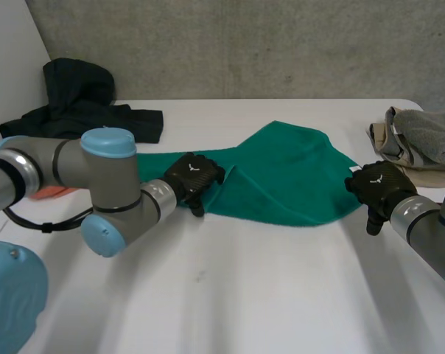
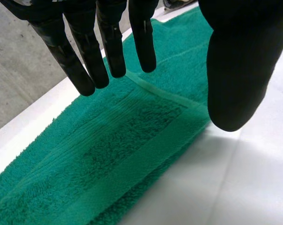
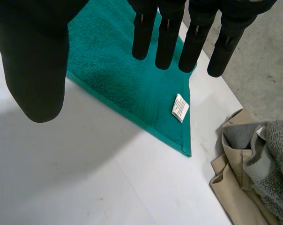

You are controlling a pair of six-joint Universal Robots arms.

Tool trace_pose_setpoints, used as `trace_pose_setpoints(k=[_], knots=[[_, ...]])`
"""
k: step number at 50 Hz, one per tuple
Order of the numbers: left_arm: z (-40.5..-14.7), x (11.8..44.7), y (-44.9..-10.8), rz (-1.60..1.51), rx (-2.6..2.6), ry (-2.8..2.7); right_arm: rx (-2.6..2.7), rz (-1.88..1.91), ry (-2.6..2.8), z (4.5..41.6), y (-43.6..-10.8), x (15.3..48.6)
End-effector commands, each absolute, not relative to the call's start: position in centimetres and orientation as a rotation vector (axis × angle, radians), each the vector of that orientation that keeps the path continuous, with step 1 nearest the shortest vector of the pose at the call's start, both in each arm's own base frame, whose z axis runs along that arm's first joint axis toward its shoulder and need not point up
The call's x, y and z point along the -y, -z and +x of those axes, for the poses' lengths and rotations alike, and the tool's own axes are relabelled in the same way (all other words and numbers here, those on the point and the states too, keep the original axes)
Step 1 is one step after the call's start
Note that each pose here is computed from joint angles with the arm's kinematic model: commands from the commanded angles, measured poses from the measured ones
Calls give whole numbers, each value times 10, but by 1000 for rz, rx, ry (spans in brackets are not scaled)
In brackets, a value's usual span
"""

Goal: Fold the laundry.

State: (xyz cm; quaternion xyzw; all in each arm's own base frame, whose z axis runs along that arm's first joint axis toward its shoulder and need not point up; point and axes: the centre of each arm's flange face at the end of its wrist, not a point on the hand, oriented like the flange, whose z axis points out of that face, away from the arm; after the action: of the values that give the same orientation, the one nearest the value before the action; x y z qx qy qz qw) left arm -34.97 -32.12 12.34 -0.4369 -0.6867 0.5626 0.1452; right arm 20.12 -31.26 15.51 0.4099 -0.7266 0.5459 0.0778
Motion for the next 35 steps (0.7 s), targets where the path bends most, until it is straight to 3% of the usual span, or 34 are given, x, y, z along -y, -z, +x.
trace_pose_setpoints(k=[1, 11, 20, 35], knots=[[-361, 328, -113, -1363, 1932, -1678, 2179, 1213, -1634, 197, -156, 315], [-363, 341, -104, -1397, 1946, -1740, 2180, 1203, -1630, 194, -156, 317], [-359, 347, -136, -1327, 1924, -1877, 2175, 1207, -1628, 195, -156, 317], [-350, 351, -129, -1368, 1971, -1862, 2166, 1235, -1614, 198, -153, 314]])
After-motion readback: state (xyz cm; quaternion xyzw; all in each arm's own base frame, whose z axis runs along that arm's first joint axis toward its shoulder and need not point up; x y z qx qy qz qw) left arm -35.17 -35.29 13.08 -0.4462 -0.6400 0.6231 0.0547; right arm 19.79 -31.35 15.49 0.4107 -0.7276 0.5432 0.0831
